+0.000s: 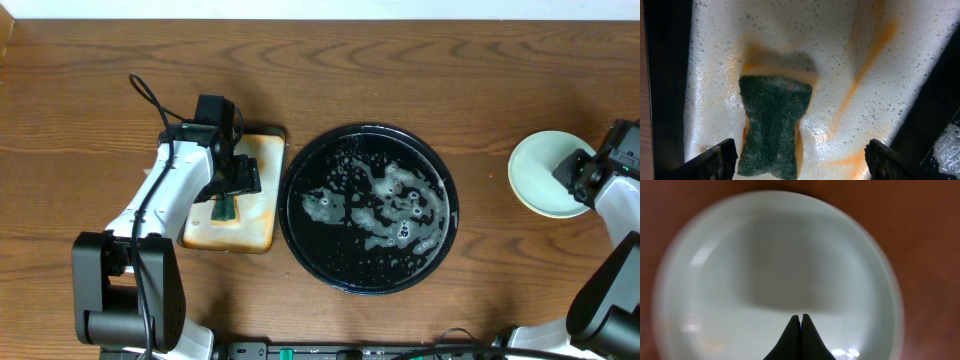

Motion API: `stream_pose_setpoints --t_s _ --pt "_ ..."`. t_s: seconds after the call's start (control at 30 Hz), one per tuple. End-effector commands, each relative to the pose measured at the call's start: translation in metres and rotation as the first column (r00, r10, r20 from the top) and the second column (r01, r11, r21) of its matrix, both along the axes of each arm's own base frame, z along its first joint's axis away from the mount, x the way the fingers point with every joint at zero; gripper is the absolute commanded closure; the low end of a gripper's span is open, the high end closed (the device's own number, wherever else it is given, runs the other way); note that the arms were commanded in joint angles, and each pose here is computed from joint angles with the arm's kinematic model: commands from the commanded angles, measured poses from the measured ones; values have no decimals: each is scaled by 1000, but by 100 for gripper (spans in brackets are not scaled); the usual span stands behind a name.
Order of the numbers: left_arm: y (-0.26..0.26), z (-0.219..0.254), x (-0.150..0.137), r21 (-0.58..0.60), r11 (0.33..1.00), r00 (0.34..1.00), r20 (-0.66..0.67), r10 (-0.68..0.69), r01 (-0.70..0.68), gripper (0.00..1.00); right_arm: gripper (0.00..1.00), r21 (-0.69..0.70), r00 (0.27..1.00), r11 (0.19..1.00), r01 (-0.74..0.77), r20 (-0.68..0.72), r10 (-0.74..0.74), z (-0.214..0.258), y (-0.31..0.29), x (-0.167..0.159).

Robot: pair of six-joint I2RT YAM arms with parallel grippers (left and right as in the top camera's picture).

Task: Clean dirty plates on tray and stack at the side
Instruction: 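Carry the plate right and lower it onto the plate stack, then release the plate and withdraw the right gripper toward the front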

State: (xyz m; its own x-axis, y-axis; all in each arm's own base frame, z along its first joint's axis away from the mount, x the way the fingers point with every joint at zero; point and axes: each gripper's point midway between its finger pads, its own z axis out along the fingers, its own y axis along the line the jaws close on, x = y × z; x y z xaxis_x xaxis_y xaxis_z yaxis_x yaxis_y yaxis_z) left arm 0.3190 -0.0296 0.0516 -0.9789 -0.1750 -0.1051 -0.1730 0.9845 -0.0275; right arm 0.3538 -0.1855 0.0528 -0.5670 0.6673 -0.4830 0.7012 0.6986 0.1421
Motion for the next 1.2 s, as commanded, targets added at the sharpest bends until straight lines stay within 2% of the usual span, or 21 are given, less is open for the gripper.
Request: stream_pose_setpoints --t_s 0.0,0.17,0.3,0.47,0.6,0.67,0.73,0.83,0.87,0.9,1.17 --pt "2 -2 -3 3 1000 1000 -10 -6 6 17 99 91 962 980 -175 227 150 57 36 33" --pt "2 -2 -3 3 1000 1000 -10 -7 7 17 98 108 815 896 -430 474 334 148 109 32" --pt "2 -2 -3 3 1000 1000 -10 -6 6 17 96 27 723 830 -557 507 468 187 161 9" --pt "2 -2 -3 4 1000 1000 -12 -7 7 17 93 20 665 754 -656 487 566 200 213 -25" --pt "15 -2 -4 86 995 999 -14 -44 45 17 89 74 640 687 -723 445 626 189 245 -43" --pt "15 -2 -4 86 995 999 -14 -43 44 16 85 93 623 652 -752 421 659 182 258 -49" --pt "15 -2 -4 86 995 999 -14 -43 44 17 73 102 590 604 -790 394 705 174 272 -56" --pt "15 -2 -4 86 995 999 -14 -43 44 16 45 119 554 554 -824 371 745 167 288 -61" --pt "15 -2 -4 86 995 999 -14 -43 44 16 26 124 546 542 -831 367 753 165 293 -62" --pt "15 -2 -4 86 995 999 -14 -43 44 16 1 133 540 532 -836 364 759 163 297 -63" --pt "15 -2 -4 86 995 999 -14 -43 44 16 1 184 531 499 -847 351 772 154 314 -67"
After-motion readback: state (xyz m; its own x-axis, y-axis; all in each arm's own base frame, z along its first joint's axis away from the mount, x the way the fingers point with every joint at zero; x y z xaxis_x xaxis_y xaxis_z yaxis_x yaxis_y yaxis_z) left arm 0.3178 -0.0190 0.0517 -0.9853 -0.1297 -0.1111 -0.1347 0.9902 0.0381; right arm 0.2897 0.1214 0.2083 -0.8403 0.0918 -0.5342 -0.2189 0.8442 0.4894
